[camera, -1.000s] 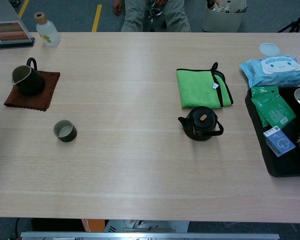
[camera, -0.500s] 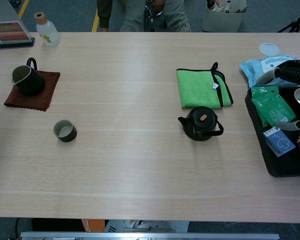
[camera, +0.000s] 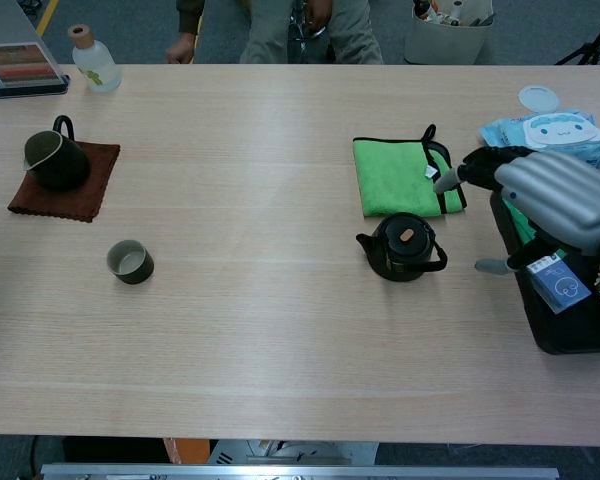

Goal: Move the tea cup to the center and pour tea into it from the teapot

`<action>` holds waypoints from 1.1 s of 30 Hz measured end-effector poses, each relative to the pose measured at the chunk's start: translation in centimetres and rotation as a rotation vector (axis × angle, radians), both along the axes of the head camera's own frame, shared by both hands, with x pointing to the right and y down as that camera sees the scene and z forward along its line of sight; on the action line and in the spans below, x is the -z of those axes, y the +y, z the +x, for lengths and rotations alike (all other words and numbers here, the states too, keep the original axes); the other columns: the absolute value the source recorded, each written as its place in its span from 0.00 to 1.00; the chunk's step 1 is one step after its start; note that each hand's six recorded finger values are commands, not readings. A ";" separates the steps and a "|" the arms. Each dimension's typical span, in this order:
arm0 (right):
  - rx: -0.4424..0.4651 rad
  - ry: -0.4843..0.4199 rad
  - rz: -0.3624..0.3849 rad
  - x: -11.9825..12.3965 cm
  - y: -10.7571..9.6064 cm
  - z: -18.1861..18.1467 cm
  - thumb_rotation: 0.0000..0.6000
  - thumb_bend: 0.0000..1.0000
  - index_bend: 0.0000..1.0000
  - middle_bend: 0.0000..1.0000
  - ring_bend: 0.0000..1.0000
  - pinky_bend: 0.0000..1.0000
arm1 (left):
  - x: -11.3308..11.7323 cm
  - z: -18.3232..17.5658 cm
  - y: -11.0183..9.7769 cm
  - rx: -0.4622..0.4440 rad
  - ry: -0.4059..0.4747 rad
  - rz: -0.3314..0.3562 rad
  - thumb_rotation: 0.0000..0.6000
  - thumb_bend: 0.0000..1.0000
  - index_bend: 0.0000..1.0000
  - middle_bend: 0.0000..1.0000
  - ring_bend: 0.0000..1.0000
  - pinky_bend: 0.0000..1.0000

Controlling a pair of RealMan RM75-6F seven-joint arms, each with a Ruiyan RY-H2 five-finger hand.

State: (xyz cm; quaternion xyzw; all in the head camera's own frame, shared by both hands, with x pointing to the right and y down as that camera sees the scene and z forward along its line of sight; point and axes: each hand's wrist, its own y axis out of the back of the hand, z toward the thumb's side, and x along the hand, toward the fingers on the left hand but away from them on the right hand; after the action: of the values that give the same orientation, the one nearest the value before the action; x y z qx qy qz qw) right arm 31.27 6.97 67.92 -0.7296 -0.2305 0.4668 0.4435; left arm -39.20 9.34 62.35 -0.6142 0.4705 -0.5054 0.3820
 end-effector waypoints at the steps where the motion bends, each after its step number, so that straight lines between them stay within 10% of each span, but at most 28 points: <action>1: 0.002 -0.001 -0.003 -0.3 -0.1 -0.3 1.00 0.00 0.26 0.29 0.14 0.18 | 0.0 0.0 0.0 0.001 0.001 0.001 1.00 0.13 0.29 0.26 0.21 0.07; 33: 0.114 0.070 -0.011 -4.3 1.4 -4.5 1.00 0.00 0.26 0.28 0.14 0.18 | 0.2 -1.1 0.5 0.017 0.005 -0.003 1.00 0.13 0.29 0.26 0.21 0.07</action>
State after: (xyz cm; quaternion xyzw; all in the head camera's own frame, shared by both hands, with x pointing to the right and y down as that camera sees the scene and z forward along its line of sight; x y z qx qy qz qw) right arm 26.81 8.35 72.20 -0.7271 -0.1705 0.4672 0.4732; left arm -40.32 9.88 62.17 -0.6120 0.4760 -0.5079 0.3754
